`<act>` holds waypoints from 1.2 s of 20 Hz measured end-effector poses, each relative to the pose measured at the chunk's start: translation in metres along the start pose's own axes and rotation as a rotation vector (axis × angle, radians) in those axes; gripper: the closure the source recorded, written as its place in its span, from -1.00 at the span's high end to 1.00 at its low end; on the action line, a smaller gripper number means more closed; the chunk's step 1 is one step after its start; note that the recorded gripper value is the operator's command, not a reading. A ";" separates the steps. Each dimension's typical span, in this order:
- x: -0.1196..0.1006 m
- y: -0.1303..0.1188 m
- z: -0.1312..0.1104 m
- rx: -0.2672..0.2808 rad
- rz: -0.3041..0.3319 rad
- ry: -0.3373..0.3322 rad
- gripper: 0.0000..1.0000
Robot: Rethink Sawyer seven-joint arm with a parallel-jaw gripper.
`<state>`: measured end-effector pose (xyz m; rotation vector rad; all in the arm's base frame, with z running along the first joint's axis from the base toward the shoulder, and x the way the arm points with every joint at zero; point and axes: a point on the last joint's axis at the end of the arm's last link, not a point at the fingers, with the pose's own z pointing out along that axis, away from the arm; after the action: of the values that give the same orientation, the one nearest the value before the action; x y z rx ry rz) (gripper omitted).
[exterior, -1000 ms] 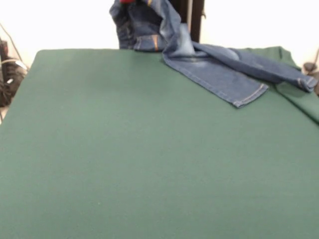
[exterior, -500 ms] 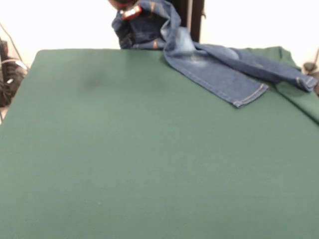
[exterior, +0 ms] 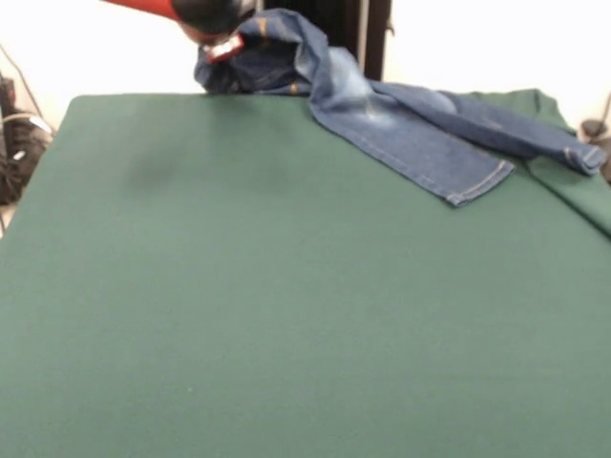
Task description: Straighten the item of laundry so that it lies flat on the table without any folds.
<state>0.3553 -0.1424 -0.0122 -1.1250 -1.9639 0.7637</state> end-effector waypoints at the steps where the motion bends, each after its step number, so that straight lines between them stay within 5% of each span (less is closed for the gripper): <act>1: -0.004 0.001 -0.003 0.001 0.001 -0.007 -1.00; 11: -0.039 0.024 -0.040 -0.065 -0.012 -0.109 -1.00; 24: -0.050 0.025 -0.115 -0.133 -0.046 -0.225 -1.00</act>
<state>0.4784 -0.1602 0.0174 -1.1059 -2.2495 0.7725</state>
